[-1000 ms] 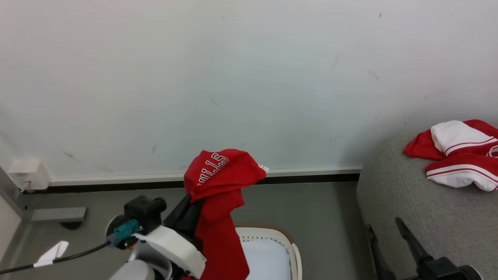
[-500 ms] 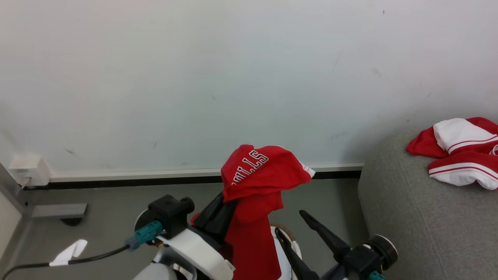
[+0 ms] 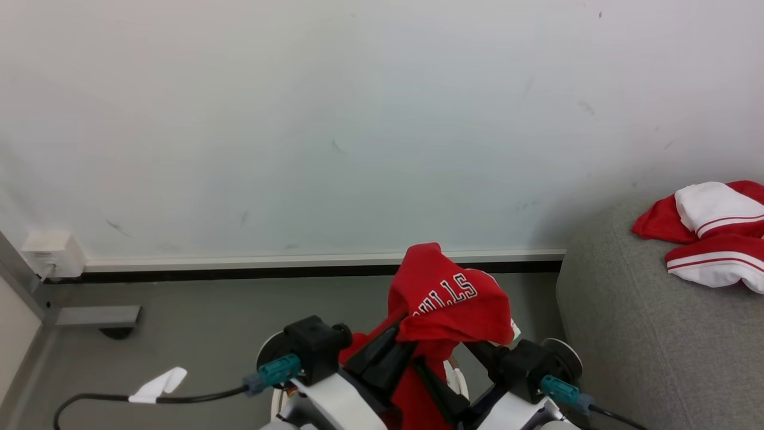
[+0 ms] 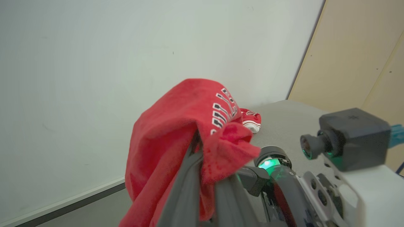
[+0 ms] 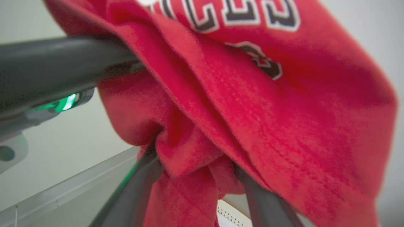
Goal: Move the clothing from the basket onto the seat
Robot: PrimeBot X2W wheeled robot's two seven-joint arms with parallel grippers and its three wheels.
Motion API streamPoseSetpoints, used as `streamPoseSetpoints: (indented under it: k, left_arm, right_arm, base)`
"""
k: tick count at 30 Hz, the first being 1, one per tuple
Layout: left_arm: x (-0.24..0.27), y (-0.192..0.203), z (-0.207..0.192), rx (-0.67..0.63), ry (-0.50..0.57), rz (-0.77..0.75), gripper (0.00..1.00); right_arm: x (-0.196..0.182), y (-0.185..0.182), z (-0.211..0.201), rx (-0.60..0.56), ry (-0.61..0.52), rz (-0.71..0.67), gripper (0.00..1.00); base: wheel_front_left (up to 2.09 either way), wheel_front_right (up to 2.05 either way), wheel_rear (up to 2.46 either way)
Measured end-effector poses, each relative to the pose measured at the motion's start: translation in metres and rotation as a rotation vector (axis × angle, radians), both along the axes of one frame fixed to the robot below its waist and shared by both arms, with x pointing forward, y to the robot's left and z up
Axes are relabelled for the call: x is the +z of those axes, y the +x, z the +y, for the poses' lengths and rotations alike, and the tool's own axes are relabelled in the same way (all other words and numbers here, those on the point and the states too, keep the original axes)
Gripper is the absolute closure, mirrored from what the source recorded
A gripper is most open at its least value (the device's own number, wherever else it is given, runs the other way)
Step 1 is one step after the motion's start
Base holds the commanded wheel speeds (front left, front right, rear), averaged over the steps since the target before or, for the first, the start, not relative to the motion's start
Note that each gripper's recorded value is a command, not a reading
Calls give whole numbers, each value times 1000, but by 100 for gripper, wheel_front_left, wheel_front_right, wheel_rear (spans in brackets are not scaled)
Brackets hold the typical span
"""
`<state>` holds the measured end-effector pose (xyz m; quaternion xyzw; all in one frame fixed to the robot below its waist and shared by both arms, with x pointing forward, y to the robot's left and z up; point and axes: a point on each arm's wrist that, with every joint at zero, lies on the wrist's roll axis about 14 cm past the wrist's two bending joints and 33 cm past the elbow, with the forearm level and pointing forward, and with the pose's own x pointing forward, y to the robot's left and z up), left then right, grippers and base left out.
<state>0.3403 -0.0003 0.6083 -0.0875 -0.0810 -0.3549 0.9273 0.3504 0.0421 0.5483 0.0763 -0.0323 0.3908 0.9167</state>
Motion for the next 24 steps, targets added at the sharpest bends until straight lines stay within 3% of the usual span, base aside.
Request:
streamPoseSetpoints:
  k: [1,2,11,12,14,16,24]
  left_arm:
    - [0,-1,-2,-6,0,2,100]
    - [0,-2,-3,-9,0,4,100]
    - [-5,-2,-5,-9,4,16,100]
    - [-6,0,-4,-4,8,20,91]
    - [-9,3,-1,8,14,24,58]
    - [-13,5,-2,7,19,30,0]
    - [-23,6,-23,-49,35,39,0]
  right_arm:
    - [-1,2,0,-2,2,7,58]
    - [-2,3,0,-5,6,15,100]
    - [7,8,0,-8,57,19,100]
    - [7,9,-3,-13,57,18,100]
    - [9,11,-10,-31,66,16,100]
    - [9,14,-21,-59,73,13,100]
    - [4,26,-91,-236,69,10,100]
  base:
    - [0,0,0]
    - [0,0,0]
    - [0,0,0]
    - [0,0,0]
    - [0,0,0]
    - [0,0,0]
    - [0,0,0]
